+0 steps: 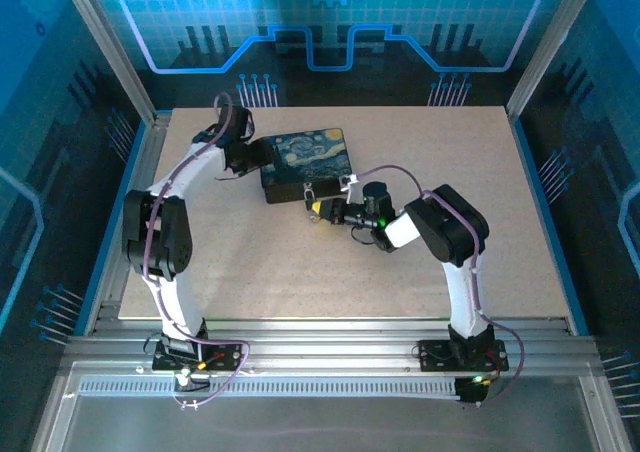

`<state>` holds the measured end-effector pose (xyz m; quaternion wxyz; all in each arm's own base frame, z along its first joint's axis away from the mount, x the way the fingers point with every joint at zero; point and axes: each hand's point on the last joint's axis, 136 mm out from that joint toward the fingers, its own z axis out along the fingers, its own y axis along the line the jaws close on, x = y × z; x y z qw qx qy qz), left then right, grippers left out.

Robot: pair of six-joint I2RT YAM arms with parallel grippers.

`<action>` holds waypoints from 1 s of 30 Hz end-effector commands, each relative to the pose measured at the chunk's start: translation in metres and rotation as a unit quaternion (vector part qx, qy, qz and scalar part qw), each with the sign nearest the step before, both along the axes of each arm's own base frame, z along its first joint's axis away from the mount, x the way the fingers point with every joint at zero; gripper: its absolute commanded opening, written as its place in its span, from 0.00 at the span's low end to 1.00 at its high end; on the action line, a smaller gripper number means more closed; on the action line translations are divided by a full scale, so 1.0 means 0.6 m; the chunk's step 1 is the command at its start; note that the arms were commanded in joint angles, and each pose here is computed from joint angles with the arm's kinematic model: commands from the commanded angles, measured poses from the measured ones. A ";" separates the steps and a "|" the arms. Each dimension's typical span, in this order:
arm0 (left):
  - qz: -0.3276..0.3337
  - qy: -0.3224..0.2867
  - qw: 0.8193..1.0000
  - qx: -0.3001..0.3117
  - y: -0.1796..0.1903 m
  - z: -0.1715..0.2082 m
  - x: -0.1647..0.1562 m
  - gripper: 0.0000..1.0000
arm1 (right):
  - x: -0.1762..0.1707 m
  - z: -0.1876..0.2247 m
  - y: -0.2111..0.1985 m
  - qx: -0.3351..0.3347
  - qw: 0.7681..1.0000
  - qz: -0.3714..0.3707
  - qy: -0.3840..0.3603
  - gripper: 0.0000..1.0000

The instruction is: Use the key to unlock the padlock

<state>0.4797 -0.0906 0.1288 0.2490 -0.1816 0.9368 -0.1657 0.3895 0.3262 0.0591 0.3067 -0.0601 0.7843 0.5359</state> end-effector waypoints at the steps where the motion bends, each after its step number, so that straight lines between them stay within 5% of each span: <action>1: -0.022 0.002 1.000 0.011 -0.006 -0.019 -0.004 0.57 | 0.002 0.058 -0.001 0.073 0.997 0.007 -0.023 0.06; 7: -0.037 0.012 0.999 0.029 -0.022 -0.032 -0.019 0.57 | 0.008 0.054 -0.005 0.096 0.995 0.007 0.040 0.04; 12: -0.048 0.021 0.998 0.039 -0.035 -0.039 -0.035 0.57 | -0.008 0.006 -0.036 -0.034 0.998 -0.004 0.059 0.09; 17: -0.046 0.028 0.998 0.040 -0.037 -0.044 -0.044 0.57 | -0.028 -0.017 -0.069 -0.135 0.989 -0.002 0.060 0.30; 22: -0.040 0.030 0.998 0.035 -0.038 -0.045 -0.044 0.57 | -0.018 0.012 -0.076 -0.208 0.978 0.001 0.019 0.38; 25: -0.039 0.031 0.998 0.036 -0.037 -0.043 -0.043 0.57 | -0.025 0.023 -0.065 -0.293 0.955 0.021 -0.032 0.47; 30: -0.040 0.031 0.998 0.039 -0.037 -0.039 -0.042 0.57 | -0.028 0.009 -0.044 -0.480 0.869 0.044 -0.111 0.56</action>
